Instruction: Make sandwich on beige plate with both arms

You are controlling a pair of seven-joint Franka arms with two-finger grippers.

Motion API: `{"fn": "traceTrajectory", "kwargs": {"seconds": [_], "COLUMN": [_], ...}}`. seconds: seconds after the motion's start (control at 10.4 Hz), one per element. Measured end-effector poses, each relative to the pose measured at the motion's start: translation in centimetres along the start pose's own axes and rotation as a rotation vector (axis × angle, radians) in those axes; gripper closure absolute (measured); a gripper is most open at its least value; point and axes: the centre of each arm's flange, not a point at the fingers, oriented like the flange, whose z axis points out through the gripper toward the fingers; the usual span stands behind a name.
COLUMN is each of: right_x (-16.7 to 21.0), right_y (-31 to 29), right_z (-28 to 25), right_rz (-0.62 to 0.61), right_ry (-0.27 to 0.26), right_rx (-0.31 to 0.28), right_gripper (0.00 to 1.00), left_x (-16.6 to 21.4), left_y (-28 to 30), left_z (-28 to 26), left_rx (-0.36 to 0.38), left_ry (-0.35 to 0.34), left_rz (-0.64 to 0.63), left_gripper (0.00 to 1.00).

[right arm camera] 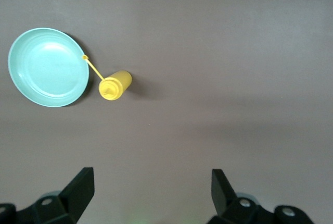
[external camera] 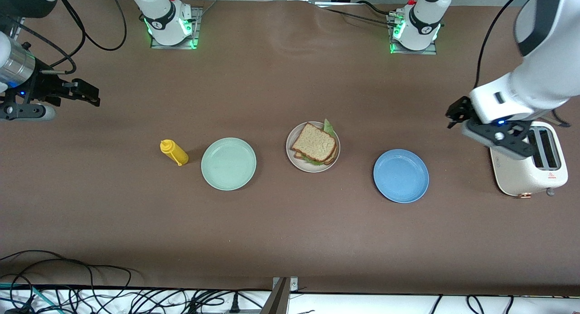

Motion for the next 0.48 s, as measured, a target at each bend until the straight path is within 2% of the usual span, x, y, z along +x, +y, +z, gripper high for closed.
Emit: {"fn": "traceTrajectory", "kwargs": {"seconds": [0.19,0.48], "right_x": [-0.2,-0.2], "right_y": [-0.1,0.1], "right_z": [-0.8,-1.5], "right_rz": [0.017,0.026], "right_ry": [0.006,0.017], "right_rx": [0.000,0.001], "right_gripper": [0.00,0.00], "left_x": [-2.4,-3.9], "left_y": [0.4,0.5], "left_z": [-1.1,-1.0], "left_rx": [-0.015,-0.033], "left_ry": [0.009,-0.039], "left_rz": [-0.142,-0.197], "left_gripper": [0.00,0.00]}}
